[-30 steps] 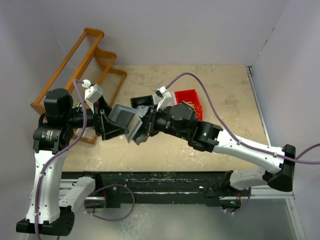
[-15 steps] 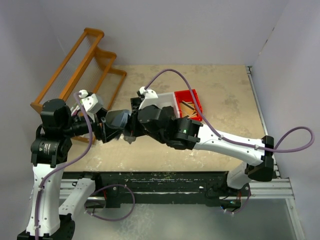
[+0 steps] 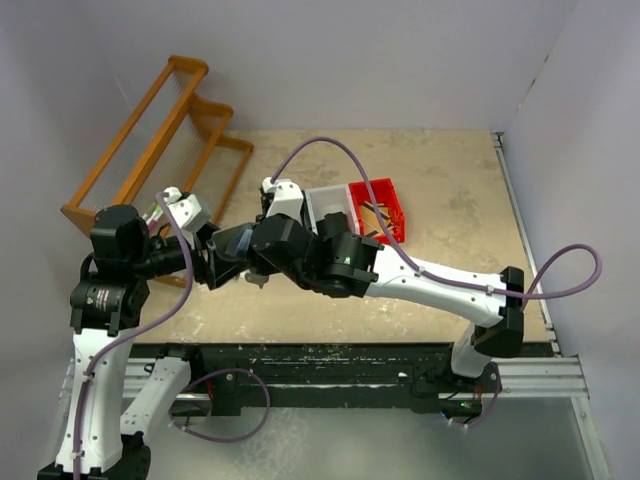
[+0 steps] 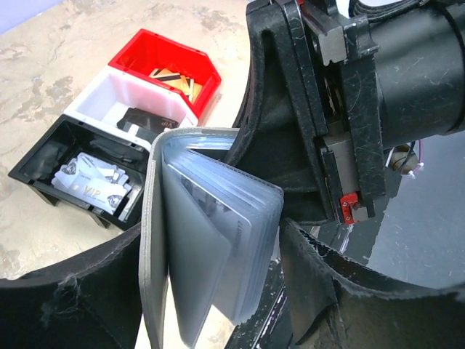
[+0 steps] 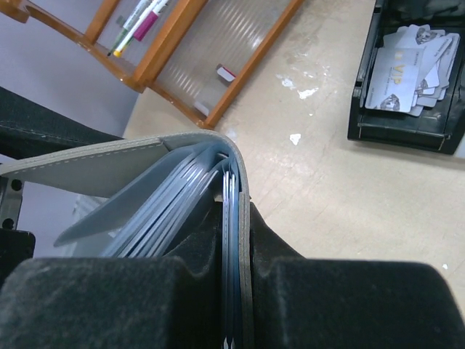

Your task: Take the credit cards out of the card holder

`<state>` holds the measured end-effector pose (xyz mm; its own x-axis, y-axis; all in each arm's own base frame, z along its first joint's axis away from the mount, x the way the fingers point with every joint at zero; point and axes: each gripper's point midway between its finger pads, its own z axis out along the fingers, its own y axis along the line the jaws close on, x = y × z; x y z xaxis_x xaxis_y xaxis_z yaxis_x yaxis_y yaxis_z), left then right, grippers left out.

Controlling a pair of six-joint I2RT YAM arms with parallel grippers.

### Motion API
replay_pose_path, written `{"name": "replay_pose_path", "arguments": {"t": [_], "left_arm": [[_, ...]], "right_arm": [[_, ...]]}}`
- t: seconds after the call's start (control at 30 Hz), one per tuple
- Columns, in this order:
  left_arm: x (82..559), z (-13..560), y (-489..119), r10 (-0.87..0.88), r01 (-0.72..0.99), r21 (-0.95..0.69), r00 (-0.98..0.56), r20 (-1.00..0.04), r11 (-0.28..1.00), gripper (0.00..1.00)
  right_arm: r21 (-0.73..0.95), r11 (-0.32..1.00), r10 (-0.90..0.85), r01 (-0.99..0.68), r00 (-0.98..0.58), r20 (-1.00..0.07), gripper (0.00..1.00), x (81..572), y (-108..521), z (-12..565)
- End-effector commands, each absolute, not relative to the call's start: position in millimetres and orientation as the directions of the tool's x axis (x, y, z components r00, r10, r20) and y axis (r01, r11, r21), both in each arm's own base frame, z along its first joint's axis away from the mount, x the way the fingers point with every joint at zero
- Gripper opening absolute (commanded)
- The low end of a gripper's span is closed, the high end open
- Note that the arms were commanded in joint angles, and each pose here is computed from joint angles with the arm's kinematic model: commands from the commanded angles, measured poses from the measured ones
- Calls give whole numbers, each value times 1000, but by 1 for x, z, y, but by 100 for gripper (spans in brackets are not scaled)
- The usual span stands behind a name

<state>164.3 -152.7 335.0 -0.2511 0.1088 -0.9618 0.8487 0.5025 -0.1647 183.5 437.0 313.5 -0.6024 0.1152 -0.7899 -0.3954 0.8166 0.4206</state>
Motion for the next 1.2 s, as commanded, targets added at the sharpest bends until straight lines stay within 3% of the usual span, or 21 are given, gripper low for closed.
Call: {"name": "replay_pose_path", "arguments": {"t": [0.0, 0.17, 0.43, 0.53, 0.77, 0.93, 1.17], "left_arm": [[164, 338, -151, 114, 849, -123, -210, -971, 515, 67], [175, 336, -135, 175, 796, -42, -184, -967, 604, 45], [169, 352, -138, 149, 803, -68, -192, -970, 592, 37], [159, 363, -148, 105, 833, -129, -218, -970, 539, 38], [131, 389, -175, 4, 884, -366, -384, -923, 291, 60], [119, 400, -182, -9, 861, -482, -487, -873, 159, 60], [112, 418, -185, -30, 842, -533, -532, -846, 87, 58]], "right_arm": [[528, 750, 255, -399, -562, -787, 0, 183, 446, 366], [561, 692, 248, -453, -581, -775, 0, 170, 439, 368], [596, 441, 240, -672, -551, -799, 0, 128, 426, 401], [580, 378, 243, -722, -527, -814, 0, 118, 413, 407], [533, 261, 268, -805, -470, -841, 0, 100, 388, 434], [492, 191, 237, -849, -446, -863, 0, 87, 381, 438], [466, 153, 211, -872, -431, -877, 0, 84, 376, 438]]}}
